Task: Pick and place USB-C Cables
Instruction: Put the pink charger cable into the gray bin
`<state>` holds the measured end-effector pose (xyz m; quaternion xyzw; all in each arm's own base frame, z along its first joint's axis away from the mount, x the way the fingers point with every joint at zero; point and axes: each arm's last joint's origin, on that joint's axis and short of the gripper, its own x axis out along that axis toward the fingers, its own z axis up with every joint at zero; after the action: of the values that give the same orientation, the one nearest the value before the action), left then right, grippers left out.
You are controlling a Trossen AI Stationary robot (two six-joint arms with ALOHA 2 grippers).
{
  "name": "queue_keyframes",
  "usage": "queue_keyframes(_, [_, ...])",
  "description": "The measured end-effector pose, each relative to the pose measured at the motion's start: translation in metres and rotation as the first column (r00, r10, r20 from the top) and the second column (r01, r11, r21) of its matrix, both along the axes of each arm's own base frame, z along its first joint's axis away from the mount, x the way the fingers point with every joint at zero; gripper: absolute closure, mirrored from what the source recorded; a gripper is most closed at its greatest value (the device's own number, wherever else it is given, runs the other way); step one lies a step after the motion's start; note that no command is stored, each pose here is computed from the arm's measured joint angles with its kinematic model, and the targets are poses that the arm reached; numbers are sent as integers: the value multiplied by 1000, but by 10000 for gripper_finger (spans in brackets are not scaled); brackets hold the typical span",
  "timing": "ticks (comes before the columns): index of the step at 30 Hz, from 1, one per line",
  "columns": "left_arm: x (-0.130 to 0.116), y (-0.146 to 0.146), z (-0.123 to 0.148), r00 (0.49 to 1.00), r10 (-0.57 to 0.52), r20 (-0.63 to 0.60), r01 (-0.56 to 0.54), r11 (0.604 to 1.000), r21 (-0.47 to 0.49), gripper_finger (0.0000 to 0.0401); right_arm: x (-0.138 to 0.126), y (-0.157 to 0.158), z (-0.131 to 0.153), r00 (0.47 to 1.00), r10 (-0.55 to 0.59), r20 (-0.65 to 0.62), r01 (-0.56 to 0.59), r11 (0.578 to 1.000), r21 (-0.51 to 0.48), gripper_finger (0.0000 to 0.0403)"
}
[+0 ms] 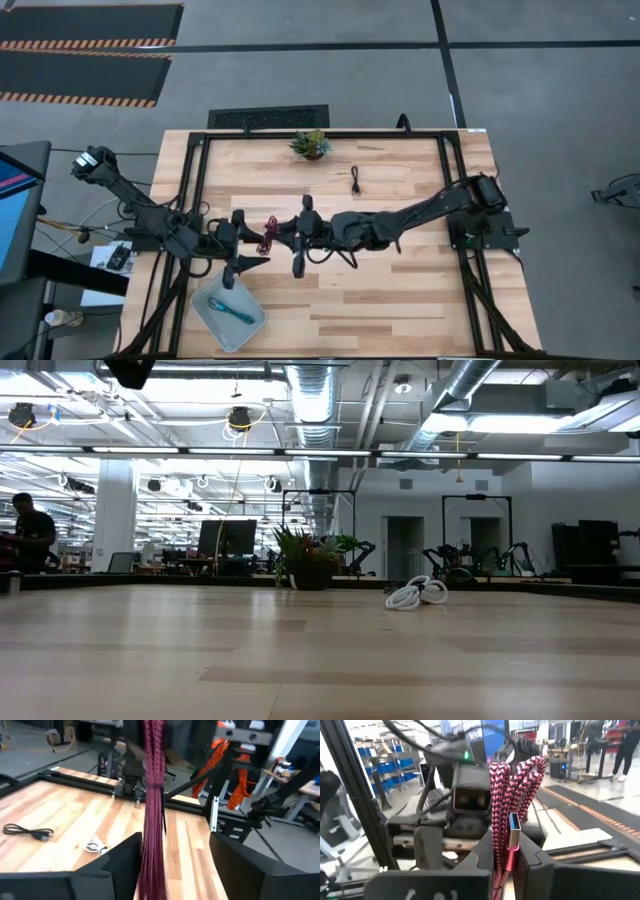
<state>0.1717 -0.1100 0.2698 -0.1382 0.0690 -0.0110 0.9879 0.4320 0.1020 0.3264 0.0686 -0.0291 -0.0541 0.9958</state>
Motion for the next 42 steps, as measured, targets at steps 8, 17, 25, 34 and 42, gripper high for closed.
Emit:
queue_keyframes(8, [-7,4,-9,992,-9,-125,-1,997,-81,189,-35,6,46,998,-68,18,70,975,-209,369])
queue_keyframes(17, [-39,33,18,958,103,-267,-125,990,-68,223,-29,38,31,991,123,46,-118,987,-112,369])
queue_keyframes(25, [-68,56,59,985,136,-107,-144,987,-68,238,24,47,-16,970,236,52,-240,968,75,369])
queue_keyframes(34, [-93,77,74,980,198,6,-197,977,-80,239,88,55,-41,914,404,44,-405,896,182,369])
queue_keyframes(42, [-100,83,76,977,211,33,-208,974,-88,239,122,56,-61,878,477,-34,-452,851,266,369])
